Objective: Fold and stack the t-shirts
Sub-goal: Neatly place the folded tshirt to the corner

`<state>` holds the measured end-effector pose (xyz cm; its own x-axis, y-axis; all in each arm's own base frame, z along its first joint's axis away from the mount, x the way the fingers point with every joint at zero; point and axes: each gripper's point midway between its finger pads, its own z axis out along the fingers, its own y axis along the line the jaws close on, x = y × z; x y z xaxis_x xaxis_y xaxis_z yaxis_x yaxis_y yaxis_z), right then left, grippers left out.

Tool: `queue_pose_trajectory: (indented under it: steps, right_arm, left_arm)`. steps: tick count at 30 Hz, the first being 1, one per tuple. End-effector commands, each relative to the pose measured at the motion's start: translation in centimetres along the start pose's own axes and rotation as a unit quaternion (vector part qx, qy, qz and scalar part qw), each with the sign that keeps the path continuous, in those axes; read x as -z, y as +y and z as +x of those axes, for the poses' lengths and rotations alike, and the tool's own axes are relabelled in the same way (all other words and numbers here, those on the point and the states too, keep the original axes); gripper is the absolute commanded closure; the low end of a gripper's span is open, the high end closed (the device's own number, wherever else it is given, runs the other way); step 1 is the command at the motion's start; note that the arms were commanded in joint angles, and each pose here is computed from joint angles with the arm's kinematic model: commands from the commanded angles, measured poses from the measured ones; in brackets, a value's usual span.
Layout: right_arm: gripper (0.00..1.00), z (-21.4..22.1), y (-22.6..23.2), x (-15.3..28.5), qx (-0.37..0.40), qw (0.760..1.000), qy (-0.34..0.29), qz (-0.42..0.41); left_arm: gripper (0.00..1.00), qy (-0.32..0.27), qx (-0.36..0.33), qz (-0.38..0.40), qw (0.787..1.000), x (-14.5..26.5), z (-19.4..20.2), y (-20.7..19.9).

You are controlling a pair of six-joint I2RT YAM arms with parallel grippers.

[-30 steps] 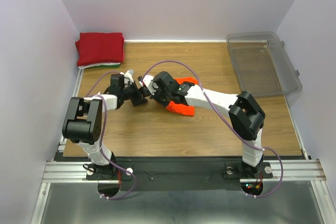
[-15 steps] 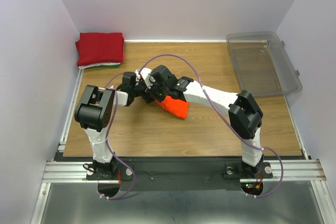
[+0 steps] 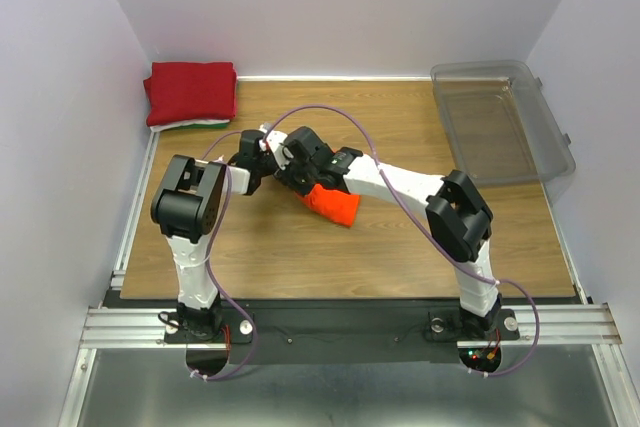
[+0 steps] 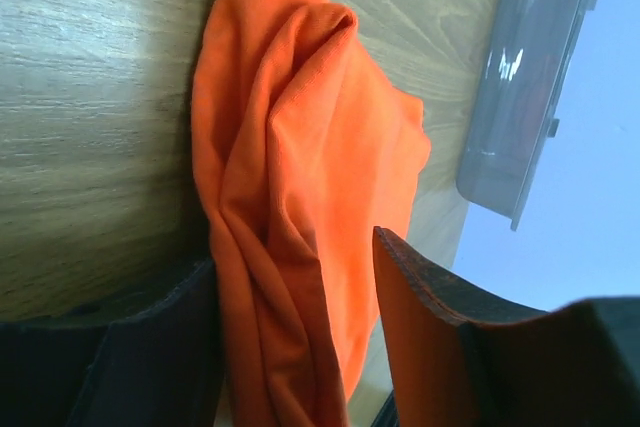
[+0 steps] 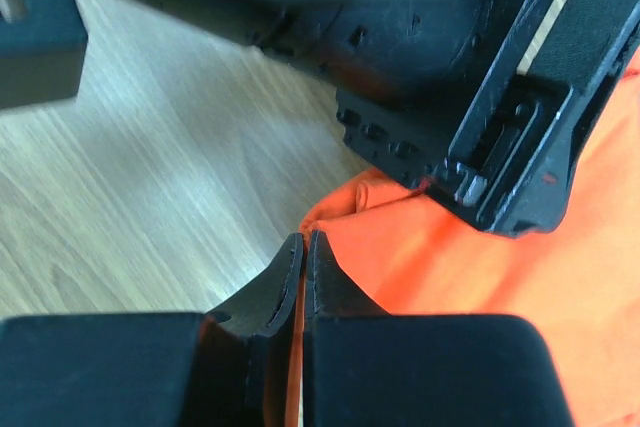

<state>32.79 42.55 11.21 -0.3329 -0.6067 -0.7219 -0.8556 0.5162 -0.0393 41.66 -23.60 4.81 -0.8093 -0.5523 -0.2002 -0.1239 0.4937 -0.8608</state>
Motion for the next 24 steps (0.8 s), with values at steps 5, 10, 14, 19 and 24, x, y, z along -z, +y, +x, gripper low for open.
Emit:
queue_pose_trajectory:
  steps: [5, 10, 14, 19, 24]
  right_arm:
    - [0.99, -3.5, -0.7, -0.1, -0.012, 0.999, -0.045, 0.011]
    - [0.0, -3.5, -3.0, 1.8, -0.03, 0.998, -0.049, 0.037]
    - [0.0, -2.8, -7.1, 4.9, -0.071, 0.994, -0.055, 0.06]
    - [0.0, -0.9, -11.0, 8.4, -0.086, 0.99, -0.051, 0.098]
    - [0.0, 2.8, -13.8, 10.9, -0.105, 0.986, -0.024, 0.128]
  left_arm:
    - [0.77, -0.03, -0.068, -0.013, 0.997, -1.3, -2.0, -0.2]
    - [1.0, -0.039, -0.197, -0.112, 0.973, -1.0, -6.2, 0.2]
    - [1.0, -0.057, -0.272, -0.186, 0.942, 0.2, -10.0, 0.6]
    - [1.0, -0.097, -0.354, -0.228, 0.902, 0.6, -15.4, -1.1]
    - [1.0, -0.125, -0.431, -0.301, 0.841, 1.8, -21.2, -1.7]
